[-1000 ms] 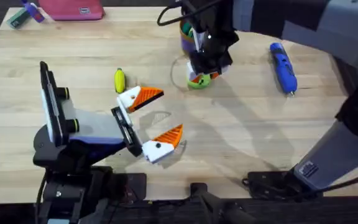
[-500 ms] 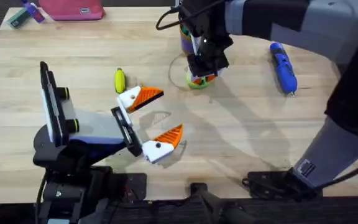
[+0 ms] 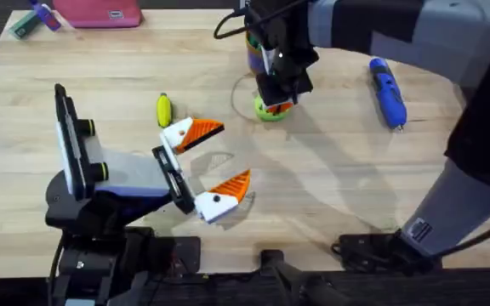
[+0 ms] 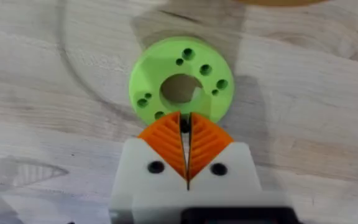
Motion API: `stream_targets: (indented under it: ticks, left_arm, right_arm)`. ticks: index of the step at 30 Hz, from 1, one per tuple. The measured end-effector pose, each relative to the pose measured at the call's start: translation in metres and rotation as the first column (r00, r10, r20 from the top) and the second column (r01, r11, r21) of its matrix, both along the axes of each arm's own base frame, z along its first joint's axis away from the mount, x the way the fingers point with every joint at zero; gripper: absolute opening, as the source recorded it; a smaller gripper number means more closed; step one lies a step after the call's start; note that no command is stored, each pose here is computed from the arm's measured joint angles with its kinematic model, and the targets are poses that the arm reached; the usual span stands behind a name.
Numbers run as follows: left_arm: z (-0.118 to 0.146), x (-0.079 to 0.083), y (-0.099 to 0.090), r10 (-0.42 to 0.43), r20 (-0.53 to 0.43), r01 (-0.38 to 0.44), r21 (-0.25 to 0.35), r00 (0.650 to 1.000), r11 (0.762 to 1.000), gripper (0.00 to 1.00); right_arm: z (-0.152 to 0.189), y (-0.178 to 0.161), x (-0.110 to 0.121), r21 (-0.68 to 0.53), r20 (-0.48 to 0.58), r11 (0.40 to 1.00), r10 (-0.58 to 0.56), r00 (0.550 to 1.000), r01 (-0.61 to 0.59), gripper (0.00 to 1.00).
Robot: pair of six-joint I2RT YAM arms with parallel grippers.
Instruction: Pick up the gripper from the table and insert it into the empty holder that is missing its gripper. Then pick up a screw, insert it into the mounting hole, and use the screwdriver to tighten it. Finally, clean up the table by picking up the vegetable and placing it into the bucket.
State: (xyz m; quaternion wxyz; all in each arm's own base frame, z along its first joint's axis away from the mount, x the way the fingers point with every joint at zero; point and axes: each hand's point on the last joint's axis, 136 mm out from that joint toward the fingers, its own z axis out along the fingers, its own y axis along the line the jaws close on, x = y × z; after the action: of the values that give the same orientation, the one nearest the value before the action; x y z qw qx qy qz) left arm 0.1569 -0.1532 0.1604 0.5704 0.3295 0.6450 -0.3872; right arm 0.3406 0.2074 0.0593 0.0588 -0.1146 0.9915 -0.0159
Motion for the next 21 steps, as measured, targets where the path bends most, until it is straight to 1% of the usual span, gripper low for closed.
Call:
stream_targets:
  ticks: [2, 5, 7, 11, 14, 16, 18, 21]
  left_arm:
    - [0.000, 0.000, 0.000, 0.000, 0.000, 0.000, 0.000, 1.000, 1.000, 0.985]
    - [0.000, 0.000, 0.000, 0.000, 0.000, 0.000, 0.000, 1.000, 1.000, 0.985]
    - [0.000, 0.000, 0.000, 0.000, 0.000, 0.000, 0.000, 1.000, 1.000, 0.985]
    - [0.000, 0.000, 0.000, 0.000, 0.000, 0.000, 0.000, 1.000, 1.000, 0.985]
    - [0.000, 0.000, 0.000, 0.000, 0.000, 0.000, 0.000, 1.000, 1.000, 0.985]
    - [0.000, 0.000, 0.000, 0.000, 0.000, 0.000, 0.000, 1.000, 1.000, 0.985]
    - [0.000, 0.000, 0.000, 0.000, 0.000, 0.000, 0.000, 1.000, 1.000, 0.985]
    - [0.000, 0.000, 0.000, 0.000, 0.000, 0.000, 0.000, 1.000, 1.000, 0.985]
  right_arm:
    - [0.003, -0.001, -0.001, 0.000, -0.001, 1.000, 0.000, 1.000, 0.000, 0.006]
    - [0.022, -0.004, -0.006, -0.005, -0.006, 1.000, 0.001, 1.000, -0.001, 0.006]
    - [0.044, -0.005, -0.007, 0.001, 0.004, 1.000, 0.007, 1.000, -0.007, 0.006]
    - [0.110, -0.002, -0.003, 0.041, 0.080, 0.998, 0.040, 0.996, -0.043, 0.006]
    - [0.162, 0.001, -0.002, 0.071, 0.158, 0.992, 0.087, 0.984, -0.100, 0.006]
    - [0.189, 0.007, -0.003, 0.086, 0.211, 0.985, 0.128, 0.969, -0.149, 0.006]
    - [0.209, 0.014, -0.010, 0.090, 0.247, 0.974, 0.178, 0.952, -0.206, 0.006]
    - [0.223, 0.031, -0.022, 0.083, 0.281, 0.951, 0.265, 0.922, -0.299, 0.006]
